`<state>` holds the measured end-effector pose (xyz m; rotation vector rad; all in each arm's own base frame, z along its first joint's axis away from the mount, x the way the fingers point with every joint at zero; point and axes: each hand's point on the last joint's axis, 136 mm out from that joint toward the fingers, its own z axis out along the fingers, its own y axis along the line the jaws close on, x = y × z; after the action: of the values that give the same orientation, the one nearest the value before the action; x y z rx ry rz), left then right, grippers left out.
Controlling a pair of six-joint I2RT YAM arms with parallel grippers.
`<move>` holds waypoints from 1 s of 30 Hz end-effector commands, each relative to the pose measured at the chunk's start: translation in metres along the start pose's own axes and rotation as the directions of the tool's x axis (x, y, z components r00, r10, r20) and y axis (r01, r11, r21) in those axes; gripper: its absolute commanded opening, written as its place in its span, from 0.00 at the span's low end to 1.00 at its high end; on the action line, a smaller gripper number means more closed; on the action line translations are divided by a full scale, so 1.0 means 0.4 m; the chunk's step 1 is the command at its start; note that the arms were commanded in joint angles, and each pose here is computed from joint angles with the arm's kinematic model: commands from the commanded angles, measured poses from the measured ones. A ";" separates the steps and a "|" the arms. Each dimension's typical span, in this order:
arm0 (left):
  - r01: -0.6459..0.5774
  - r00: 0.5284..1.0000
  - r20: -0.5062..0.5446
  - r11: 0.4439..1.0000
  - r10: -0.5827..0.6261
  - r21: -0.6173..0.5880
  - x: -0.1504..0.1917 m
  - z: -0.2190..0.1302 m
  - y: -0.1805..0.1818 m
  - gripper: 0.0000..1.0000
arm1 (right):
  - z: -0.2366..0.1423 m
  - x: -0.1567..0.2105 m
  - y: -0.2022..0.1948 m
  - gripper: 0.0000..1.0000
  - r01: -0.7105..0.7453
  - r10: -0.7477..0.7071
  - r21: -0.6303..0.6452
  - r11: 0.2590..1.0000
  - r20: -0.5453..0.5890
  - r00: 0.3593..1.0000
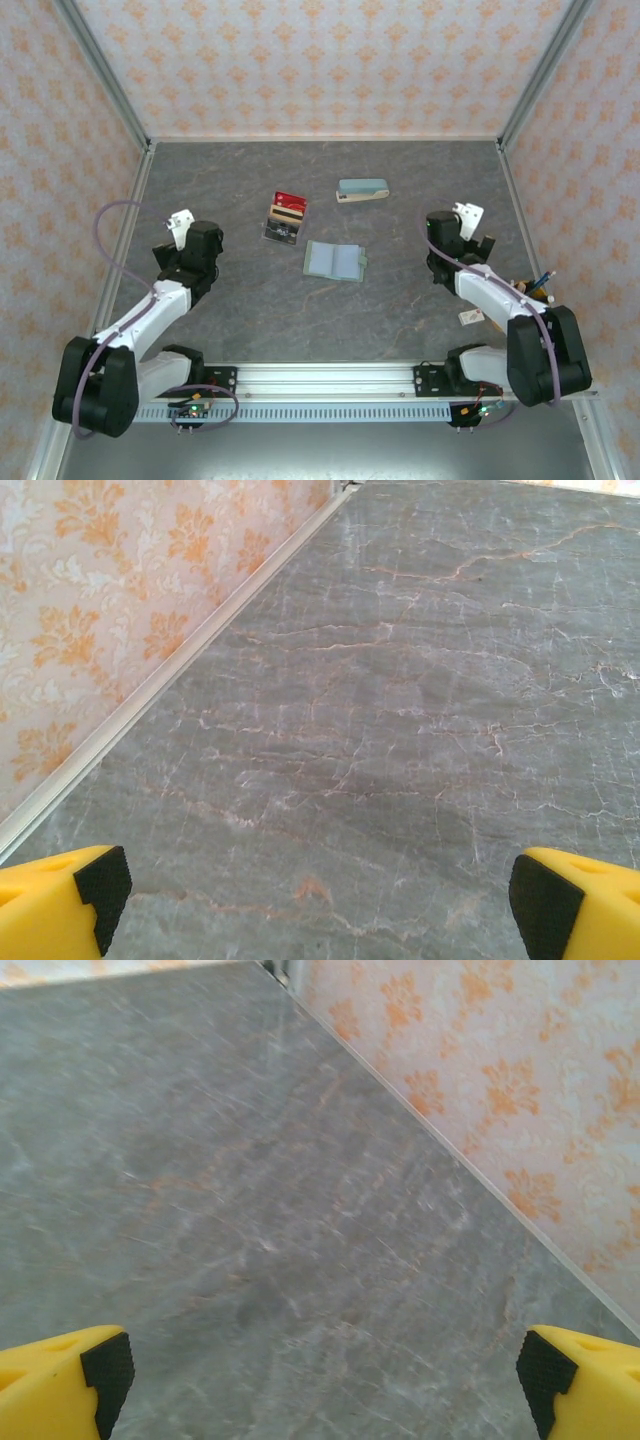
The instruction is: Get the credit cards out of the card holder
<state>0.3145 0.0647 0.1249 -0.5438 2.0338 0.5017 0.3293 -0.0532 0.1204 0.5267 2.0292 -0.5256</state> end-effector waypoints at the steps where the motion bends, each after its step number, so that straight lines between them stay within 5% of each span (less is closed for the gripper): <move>1: -0.031 0.995 0.101 0.995 0.021 0.098 -0.041 0.031 -0.048 1.00 | 0.014 -0.039 0.022 1.00 -0.054 0.061 -0.072 0.996 0.091 0.994; 13: -0.080 0.979 0.204 0.931 0.006 0.355 -0.049 0.061 -0.150 1.00 | 0.038 -0.041 0.111 1.00 -0.005 0.064 -0.312 0.950 0.178 0.982; 30: -0.098 0.986 0.156 0.943 0.050 0.318 -0.010 0.121 -0.179 1.00 | 0.106 0.001 0.142 1.00 -0.018 0.061 -0.334 0.943 0.118 0.991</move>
<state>0.3812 0.0294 0.0822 -0.2162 1.9886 0.1926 0.3835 -0.0242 0.0860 0.2779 1.9462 -0.1919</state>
